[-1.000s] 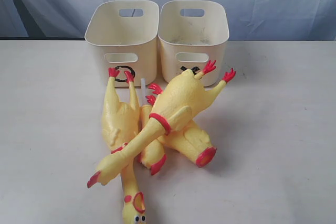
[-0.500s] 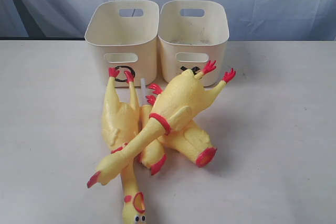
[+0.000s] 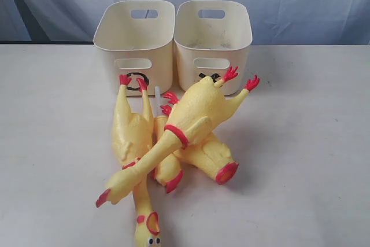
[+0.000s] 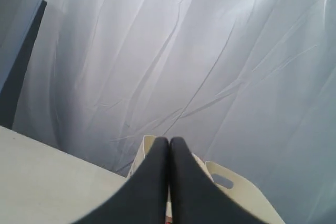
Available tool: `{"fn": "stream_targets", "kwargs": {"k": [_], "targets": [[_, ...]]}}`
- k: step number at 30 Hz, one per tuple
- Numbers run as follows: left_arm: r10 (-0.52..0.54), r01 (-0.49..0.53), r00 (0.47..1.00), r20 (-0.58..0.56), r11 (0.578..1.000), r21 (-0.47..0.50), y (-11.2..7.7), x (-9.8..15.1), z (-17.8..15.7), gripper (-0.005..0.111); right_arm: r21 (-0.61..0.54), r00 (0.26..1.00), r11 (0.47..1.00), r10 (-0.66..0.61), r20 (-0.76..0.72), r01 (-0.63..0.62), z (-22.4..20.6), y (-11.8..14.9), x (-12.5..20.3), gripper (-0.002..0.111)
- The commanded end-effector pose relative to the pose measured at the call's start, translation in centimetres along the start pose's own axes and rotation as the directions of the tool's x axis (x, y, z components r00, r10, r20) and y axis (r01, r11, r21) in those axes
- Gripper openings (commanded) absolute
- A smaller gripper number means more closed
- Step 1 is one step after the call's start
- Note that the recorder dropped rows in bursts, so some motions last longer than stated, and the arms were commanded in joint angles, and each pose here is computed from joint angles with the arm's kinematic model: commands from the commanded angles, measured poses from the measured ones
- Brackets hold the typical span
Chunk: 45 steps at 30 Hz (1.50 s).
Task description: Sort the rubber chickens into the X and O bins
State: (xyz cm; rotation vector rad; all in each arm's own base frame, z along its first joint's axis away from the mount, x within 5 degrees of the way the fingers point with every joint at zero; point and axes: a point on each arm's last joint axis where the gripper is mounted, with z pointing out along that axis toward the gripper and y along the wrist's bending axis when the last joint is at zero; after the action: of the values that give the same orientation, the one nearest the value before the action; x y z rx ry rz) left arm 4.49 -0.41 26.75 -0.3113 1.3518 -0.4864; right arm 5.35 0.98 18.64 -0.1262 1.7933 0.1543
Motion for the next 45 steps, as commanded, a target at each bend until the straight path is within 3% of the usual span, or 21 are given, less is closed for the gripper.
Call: {"fn": "stream_targets", "kwargs": {"k": [1, 5, 9, 13, 20, 25, 29, 36, 40, 45], "targets": [[0.033, -0.034, 0.985, -0.168, 0.999, -0.006, -1.4, -1.2, 1.5, 0.0, 0.003, 1.0, 1.0, -0.002, 0.008, 0.002, 0.0, 0.0, 0.1, 0.0], [0.14, -0.136, 0.927, -0.348, 0.99, 0.035, -2.4, -1.4, 3.7, 0.0, 0.003, 1.0, 1.0, -0.002, 0.008, 0.002, 0.0, 0.0, 0.1, 0.0], [0.275, -0.188, 0.833, -0.48, 0.957, 0.221, -4.1, -1.3, 6.0, 0.0, 0.003, 1.0, 1.0, -0.002, 0.008, 0.002, 0.0, 0.0, 0.1, 0.0], [0.362, -0.152, 0.74, -0.567, 0.911, 0.383, -5.3, -0.7, 8.4, 0.0, 0.003, 1.0, 1.0, -0.002, 0.008, 0.002, 0.0, 0.0, 0.1, 0.0], [0.365, -0.088, 0.616, -0.698, 0.912, 0.4, -4.6, 1.3, 11.5, 0.0, 0.003, 1.0, 1.0, -0.002, 0.008, 0.002, 0.0, 0.0, 0.1, 0.0], [0.403, -0.037, 0.511, -0.76, 0.893, 0.449, -4.4, 2.8, 12.4, 0.0, 0.003, 1.0, 1.0, -0.002, 0.008, 0.002, 0.0, 0.0, 0.1, 0.0], [0.468, -0.058, 0.431, -0.772, 0.868, 0.493, -4.4, 3.8, 12.9, 0.0, 0.003, 1.0, 1.0, -0.002, 0.008, 0.002, 0.0, 0.0, 0.1, 0.0], [0.451, -0.029, 0.346, -0.823, 0.882, 0.471, -5.6, 6.5, 14.1, 0.0, 0.003, 1.0, 1.0, -0.002, 0.008, 0.002, 0.0, 0.0, 0.1, 0.0], [0.489, -0.077, 0.293, -0.821, 0.868, 0.49, -6.3, 8.4, 14.3, 0.0, 0.003, 1.0, 1.0, -0.002, 0.008, 0.002, 0.0, 0.0, 0.1, 0.0], [0.524, -0.13, 0.28, -0.805, 0.851, 0.509, -7.3, 9.7, 14.2, 0.0, 0.002, 1.0, 1.0, 0.0, 0.008, 0.0, 0.0, 0.0, 0.1, 0.0]]}}
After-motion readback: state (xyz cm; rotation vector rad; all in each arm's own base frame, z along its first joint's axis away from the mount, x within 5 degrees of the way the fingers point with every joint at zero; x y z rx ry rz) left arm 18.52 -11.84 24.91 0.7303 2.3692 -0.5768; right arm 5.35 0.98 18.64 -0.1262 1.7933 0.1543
